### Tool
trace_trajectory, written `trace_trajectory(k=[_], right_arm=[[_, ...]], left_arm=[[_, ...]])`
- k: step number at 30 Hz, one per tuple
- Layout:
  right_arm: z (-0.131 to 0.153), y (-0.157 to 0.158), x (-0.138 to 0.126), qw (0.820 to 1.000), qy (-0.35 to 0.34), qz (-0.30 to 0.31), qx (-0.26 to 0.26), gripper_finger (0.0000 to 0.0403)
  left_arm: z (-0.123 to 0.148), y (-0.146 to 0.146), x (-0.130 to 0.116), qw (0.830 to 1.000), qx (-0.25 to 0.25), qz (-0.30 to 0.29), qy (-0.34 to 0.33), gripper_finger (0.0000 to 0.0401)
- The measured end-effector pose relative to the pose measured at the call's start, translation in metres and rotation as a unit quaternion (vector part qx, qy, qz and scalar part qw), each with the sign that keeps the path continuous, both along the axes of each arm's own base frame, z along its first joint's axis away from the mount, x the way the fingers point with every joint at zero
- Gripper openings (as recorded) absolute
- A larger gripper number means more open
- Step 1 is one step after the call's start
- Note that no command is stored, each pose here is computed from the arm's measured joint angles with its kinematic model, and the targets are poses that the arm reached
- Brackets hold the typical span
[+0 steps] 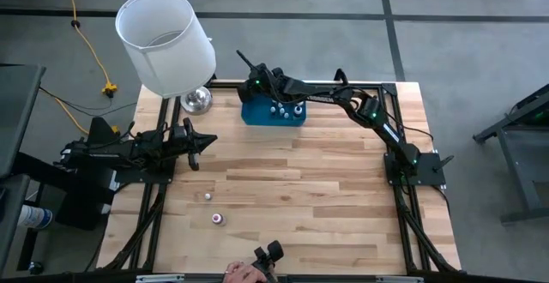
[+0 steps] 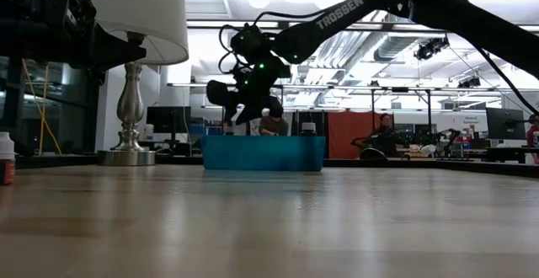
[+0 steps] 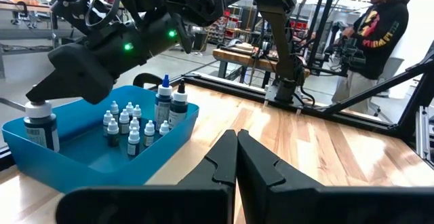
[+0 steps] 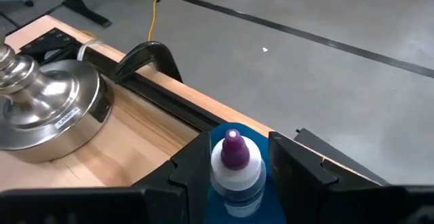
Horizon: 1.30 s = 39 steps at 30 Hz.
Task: Pick & Place food coloring
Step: Put the red food coloring bottle into the blue bin
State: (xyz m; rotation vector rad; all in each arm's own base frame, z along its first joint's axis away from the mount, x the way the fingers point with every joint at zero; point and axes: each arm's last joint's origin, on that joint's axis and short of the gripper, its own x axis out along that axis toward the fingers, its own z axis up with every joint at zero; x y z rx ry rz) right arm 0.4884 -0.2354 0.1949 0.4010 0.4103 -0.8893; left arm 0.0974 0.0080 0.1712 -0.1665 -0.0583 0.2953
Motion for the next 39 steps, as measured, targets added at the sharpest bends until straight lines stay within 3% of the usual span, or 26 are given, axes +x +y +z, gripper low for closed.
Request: trace_trajectory(k=[6,15,18,22,26,32,36,39], right_arm=[[0.012,-0.001,0.002,1.000,0.016,0.019,-0.018,0.0138],[0.074,0.000,0.000,0.991,0.086,0.065,-0.074,0.0138],[0.091,0.003,-0.004,0.984,0.113,0.106,-0.084,0.0141],[0.114,0.013,-0.016,0.972,0.093,0.200,-0.085,0.0161],[0.129,0.034,-0.024,0.944,0.069,0.315,-0.072,0.0189],[0.134,0.075,-0.032,0.876,0.046,0.477,-0.052,0.0213],[0.132,0.106,-0.041,0.834,0.052,0.544,-0.074,0.0216],[0.126,0.129,-0.047,0.816,0.063,0.569,-0.074,0.0216]], left_arm=[[0.000,0.000,0.000,1.000,0.000,0.000,0.000,0.0000],[0.000,0.000,0.000,1.000,0.000,0.000,0.000,0.0000],[0.000,0.000,0.000,1.000,0.000,0.000,0.000,0.0000],[0.000,0.000,0.000,1.000,0.000,0.000,0.000,0.0000],[0.000,0.000,0.000,1.000,0.000,0.000,0.000,0.0000],[0.000,0.000,0.000,1.000,0.000,-0.002,0.000,0.0000],[0.000,0.000,0.000,1.000,0.000,-0.002,0.000,0.0000],[0.000,0.000,0.000,1.000,0.000,-0.002,0.000,0.0000]])
